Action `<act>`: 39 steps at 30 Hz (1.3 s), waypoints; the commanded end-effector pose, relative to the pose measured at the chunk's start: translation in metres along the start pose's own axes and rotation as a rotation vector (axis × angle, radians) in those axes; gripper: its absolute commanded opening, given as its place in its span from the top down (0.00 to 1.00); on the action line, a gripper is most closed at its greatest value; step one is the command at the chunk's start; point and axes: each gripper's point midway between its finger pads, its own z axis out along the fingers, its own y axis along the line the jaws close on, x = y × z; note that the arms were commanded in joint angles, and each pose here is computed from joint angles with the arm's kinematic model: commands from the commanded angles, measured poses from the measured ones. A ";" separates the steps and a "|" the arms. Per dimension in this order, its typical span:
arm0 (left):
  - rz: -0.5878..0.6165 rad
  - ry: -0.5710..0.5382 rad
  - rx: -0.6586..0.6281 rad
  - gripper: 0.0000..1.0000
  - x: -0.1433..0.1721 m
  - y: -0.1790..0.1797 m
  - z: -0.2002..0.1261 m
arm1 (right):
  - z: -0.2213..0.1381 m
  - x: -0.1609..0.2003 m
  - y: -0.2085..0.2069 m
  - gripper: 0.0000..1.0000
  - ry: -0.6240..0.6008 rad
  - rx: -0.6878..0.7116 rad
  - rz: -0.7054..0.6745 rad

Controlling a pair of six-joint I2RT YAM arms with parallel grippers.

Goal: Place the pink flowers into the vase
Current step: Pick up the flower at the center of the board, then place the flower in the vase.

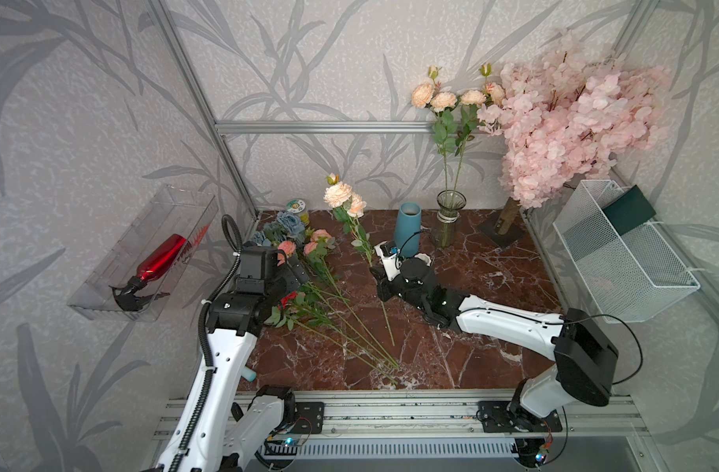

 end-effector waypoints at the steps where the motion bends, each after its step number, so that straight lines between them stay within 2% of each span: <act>1: -0.007 -0.039 0.028 0.01 -0.011 -0.006 -0.013 | -0.017 -0.047 0.011 1.00 -0.152 -0.026 -0.027; 16: -0.011 -0.035 0.052 0.01 -0.012 -0.011 -0.012 | -0.042 -0.139 0.018 1.00 -0.380 0.019 -0.179; 26: 0.007 -0.035 0.077 0.01 -0.013 -0.016 -0.013 | -0.052 -0.199 0.002 1.00 -0.569 0.116 -0.239; 31: 0.023 -0.023 0.129 0.02 -0.011 -0.026 -0.014 | -0.040 -0.222 -0.016 1.00 -0.590 0.151 -0.253; 38: 0.042 -0.018 0.136 0.02 -0.010 -0.027 -0.015 | -0.030 -0.251 -0.040 1.00 -0.631 0.209 -0.279; 39: 0.043 -0.016 0.137 0.02 -0.009 -0.027 -0.014 | -0.017 -0.246 -0.046 1.00 -0.616 0.221 -0.285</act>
